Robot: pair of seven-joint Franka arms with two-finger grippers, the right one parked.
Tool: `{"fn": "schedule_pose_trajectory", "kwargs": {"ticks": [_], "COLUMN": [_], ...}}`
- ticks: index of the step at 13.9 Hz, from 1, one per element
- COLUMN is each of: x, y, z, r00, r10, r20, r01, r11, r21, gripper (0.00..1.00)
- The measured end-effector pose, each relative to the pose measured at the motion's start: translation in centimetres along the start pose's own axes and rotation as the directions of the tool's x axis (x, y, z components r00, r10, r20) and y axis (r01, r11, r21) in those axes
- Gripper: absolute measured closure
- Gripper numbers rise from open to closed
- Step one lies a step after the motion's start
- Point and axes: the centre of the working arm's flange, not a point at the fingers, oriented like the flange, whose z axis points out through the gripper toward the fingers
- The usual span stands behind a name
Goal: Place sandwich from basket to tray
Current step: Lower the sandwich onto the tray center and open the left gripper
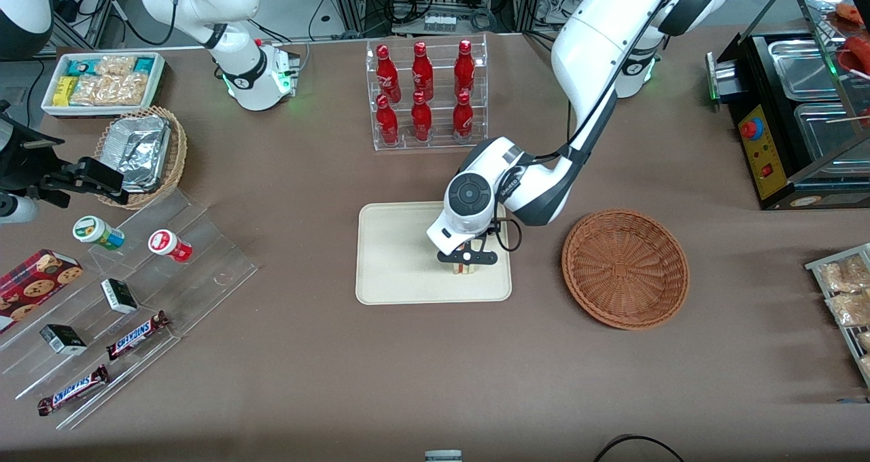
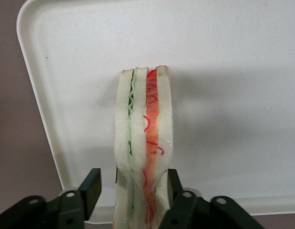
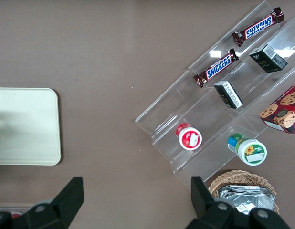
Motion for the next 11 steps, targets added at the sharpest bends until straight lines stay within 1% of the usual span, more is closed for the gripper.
{"fn": "schedule_pose_trajectory", "kwargs": {"ticks": [1, 2, 3, 4, 7, 11], "x": [0.1, 0.2, 0.2, 0.3, 0.7, 2.1], "y": [0.0, 0.0, 0.0, 0.0, 0.0, -0.3], "z": [-0.2, -0.3, -0.5, -0.6, -1.3, -3.7], "r00": [1.000, 1.000, 1.000, 1.000, 0.999, 0.996], "r10": [-0.001, -0.003, -0.007, -0.011, -0.024, -0.069], "r20": [-0.003, -0.006, -0.008, -0.011, -0.024, -0.062], "r01": [0.001, 0.003, 0.007, 0.011, 0.023, 0.066], "r11": [1.000, 1.000, 1.000, 1.000, 1.000, 0.997], "r21": [-0.002, -0.004, -0.006, -0.006, -0.014, -0.046], "gripper": [0.22, 0.14, 0.02, 0.00, 0.00, 0.00]}}
